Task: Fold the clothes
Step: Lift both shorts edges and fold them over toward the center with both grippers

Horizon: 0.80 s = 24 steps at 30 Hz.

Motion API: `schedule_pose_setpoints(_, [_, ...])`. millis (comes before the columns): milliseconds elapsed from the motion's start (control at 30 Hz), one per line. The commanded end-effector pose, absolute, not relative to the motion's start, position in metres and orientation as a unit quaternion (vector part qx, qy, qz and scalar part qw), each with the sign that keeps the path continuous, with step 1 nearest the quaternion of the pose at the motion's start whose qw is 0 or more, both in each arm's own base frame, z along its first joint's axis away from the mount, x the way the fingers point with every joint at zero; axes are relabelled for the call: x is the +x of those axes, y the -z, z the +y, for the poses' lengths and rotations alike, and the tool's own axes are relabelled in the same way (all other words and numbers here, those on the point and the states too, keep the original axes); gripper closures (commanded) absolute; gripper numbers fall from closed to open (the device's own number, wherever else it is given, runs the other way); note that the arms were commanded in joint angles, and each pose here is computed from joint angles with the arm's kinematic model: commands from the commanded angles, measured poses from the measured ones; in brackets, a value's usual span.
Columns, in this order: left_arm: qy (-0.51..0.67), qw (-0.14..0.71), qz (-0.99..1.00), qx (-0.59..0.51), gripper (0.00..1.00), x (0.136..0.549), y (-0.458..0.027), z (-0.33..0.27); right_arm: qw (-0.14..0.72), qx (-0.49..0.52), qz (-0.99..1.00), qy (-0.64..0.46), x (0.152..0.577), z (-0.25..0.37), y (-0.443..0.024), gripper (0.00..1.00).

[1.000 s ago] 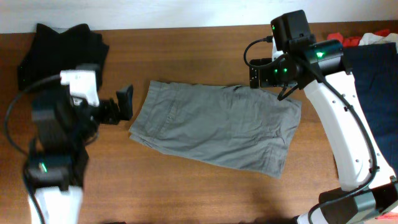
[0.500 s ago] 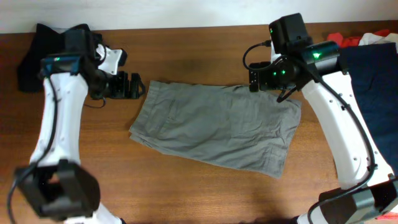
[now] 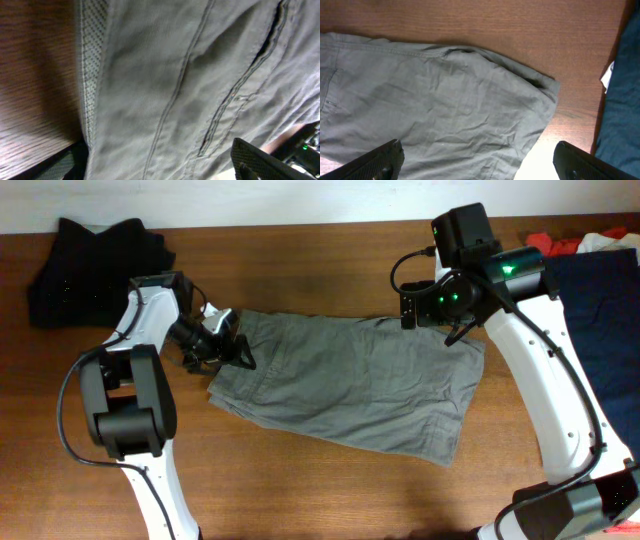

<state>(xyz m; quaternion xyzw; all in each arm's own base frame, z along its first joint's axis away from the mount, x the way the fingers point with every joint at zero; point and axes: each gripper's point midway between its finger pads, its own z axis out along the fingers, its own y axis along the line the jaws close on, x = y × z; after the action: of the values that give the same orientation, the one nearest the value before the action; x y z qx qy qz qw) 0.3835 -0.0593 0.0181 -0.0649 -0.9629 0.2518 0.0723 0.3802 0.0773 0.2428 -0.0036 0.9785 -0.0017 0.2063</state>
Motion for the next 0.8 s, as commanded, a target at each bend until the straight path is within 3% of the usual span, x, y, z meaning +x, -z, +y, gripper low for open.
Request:
schedule_pose_setpoints(0, [-0.254,0.104,-0.959,-0.077,0.39,0.375,0.008,-0.068,0.203,-0.001,0.979,0.007,0.380,0.074,-0.240,0.01])
schedule_pose_setpoints(33, [-0.248,0.101,-0.960,-0.079,0.75,0.377,0.009,-0.066,0.203,-0.001,0.979,0.007,0.380,0.074,-0.240,0.01])
schedule_pose_setpoints(100, [-0.229,0.104,-0.966,-0.058,0.99,0.378,0.011,-0.056,0.203,-0.001,0.979,0.007,0.380,0.074,-0.240,0.01])
schedule_pose_setpoints(233, [-0.057,0.120,-0.987,0.087,0.99,0.383,0.011,0.030,0.202,-0.001,0.979,0.007,0.380,0.075,-0.239,0.01])
schedule_pose_setpoints(400, [-0.018,0.121,-0.974,0.191,0.99,0.385,-0.071,0.096,0.197,-0.004,0.980,-0.007,0.380,0.080,-0.237,0.01])
schedule_pose_setpoints(567, [-0.046,0.024,-0.984,0.168,0.99,0.399,-0.160,0.053,0.129,-0.011,0.991,-0.033,0.389,0.097,-0.190,0.01])
schedule_pose_setpoints(700, [-0.095,-0.068,-0.985,0.127,0.99,0.386,-0.236,-0.006,0.055,-0.001,0.998,-0.037,0.395,0.105,-0.135,0.01])
schedule_pose_setpoints(733, [-0.098,-0.080,-0.985,0.116,0.99,0.382,-0.247,-0.019,0.037,0.014,0.998,-0.046,0.394,0.110,-0.124,0.04])
schedule_pose_setpoints(767, [-0.100,-0.089,-0.986,0.097,0.99,0.378,-0.255,-0.033,0.014,0.031,0.997,-0.062,0.393,0.117,-0.111,0.15])
